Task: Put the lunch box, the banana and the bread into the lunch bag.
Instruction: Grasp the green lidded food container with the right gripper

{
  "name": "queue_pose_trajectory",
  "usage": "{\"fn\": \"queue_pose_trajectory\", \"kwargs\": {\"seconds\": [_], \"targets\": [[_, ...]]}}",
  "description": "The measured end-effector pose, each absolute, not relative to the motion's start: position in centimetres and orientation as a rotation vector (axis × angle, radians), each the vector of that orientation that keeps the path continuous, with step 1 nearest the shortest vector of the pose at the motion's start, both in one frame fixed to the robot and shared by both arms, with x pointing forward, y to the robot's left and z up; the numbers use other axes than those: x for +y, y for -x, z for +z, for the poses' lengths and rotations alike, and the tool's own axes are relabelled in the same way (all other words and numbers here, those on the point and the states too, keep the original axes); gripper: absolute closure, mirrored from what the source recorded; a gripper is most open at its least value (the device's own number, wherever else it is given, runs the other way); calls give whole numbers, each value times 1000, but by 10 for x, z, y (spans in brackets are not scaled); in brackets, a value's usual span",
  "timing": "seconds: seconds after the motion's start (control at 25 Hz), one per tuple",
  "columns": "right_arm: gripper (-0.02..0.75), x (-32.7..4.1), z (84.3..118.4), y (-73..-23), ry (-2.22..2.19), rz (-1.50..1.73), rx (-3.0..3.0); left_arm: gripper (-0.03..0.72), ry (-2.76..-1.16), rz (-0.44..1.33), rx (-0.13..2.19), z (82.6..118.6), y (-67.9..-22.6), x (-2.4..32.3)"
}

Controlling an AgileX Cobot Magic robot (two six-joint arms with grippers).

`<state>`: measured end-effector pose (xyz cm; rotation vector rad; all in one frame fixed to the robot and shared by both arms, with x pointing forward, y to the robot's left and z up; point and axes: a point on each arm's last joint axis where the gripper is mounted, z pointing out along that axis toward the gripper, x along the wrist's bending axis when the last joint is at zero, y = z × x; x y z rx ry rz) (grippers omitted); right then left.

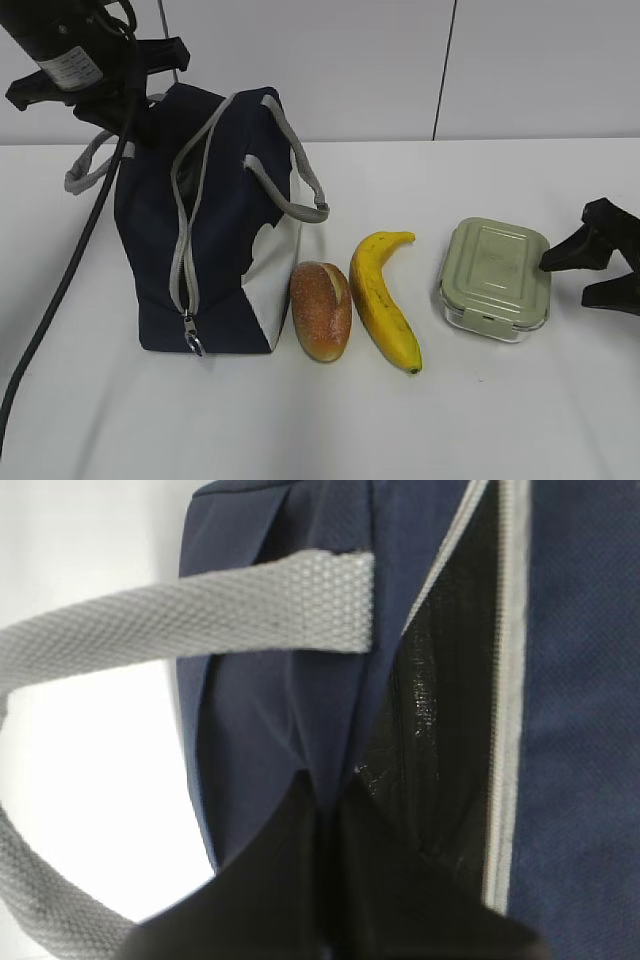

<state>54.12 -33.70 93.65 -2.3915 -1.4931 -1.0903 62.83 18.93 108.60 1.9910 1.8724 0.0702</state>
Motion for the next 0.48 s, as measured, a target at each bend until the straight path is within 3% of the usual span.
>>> {"fn": "queue_pose_trajectory", "kwargs": {"seconds": [0.24, 0.48], "targets": [[202, -337, 937, -541, 2336, -1110, -1629, 687, -1991, 70, 1872, 1086, -628, 189], [90, -335, 928, -545, 2272, -1088, -1644, 687, -1992, 71, 1873, 1086, -628, 189]]}}
